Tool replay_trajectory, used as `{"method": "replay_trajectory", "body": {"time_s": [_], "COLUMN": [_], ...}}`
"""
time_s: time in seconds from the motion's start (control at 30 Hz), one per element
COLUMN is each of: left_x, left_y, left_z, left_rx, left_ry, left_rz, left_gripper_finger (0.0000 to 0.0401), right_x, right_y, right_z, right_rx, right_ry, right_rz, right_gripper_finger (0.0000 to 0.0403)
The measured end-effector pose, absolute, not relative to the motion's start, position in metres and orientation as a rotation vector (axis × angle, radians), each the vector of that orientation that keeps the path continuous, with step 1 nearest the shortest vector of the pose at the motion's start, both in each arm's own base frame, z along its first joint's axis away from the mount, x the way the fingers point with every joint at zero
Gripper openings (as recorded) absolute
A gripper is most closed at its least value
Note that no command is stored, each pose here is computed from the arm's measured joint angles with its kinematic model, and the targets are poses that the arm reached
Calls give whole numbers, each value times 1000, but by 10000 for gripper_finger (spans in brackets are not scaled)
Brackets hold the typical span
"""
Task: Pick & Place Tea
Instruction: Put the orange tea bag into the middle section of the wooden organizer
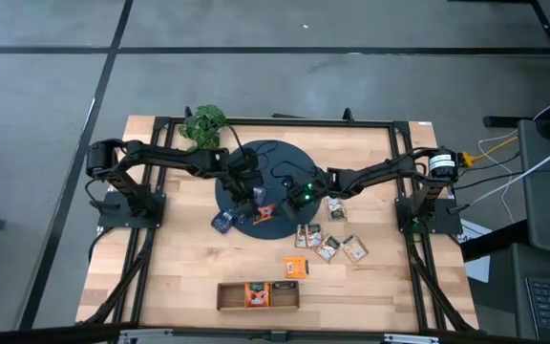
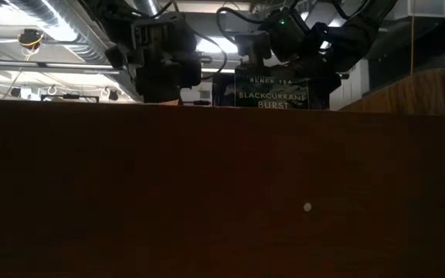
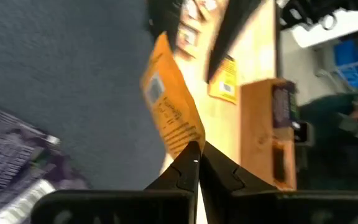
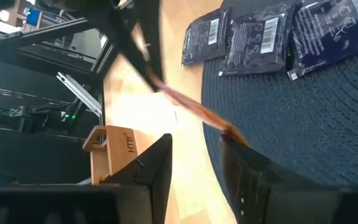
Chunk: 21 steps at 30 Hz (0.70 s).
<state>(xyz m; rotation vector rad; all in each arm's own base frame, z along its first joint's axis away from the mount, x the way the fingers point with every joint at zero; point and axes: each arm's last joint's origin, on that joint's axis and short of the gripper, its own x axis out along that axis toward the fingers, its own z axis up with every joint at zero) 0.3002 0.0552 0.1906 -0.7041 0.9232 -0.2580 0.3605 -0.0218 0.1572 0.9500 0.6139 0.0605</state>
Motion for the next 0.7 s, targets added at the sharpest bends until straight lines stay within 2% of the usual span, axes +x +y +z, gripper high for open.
{"method": "replay_trajectory", "body": {"time_s": [0.27, 0.43, 0.57, 0.7], "left_x": [298, 298, 298, 298], "left_y": [55, 56, 58, 60], "left_z": [190, 189, 189, 189], "left_rx": [-728, -698, -696, -700], "left_ry": [938, 939, 939, 938], "left_rz": [-321, -261, -246, -238], "left_gripper_finger": [2, 2, 3, 3], "right_x": [360, 361, 362, 362], "right_y": [-23, -23, -23, -23], "right_z": [157, 158, 159, 160], "right_rx": [930, 926, 921, 904], "right_ry": [609, 606, 586, 584], "right_rz": [58, 63, 77, 84], "right_gripper_finger": [135, 133, 103, 47]}}
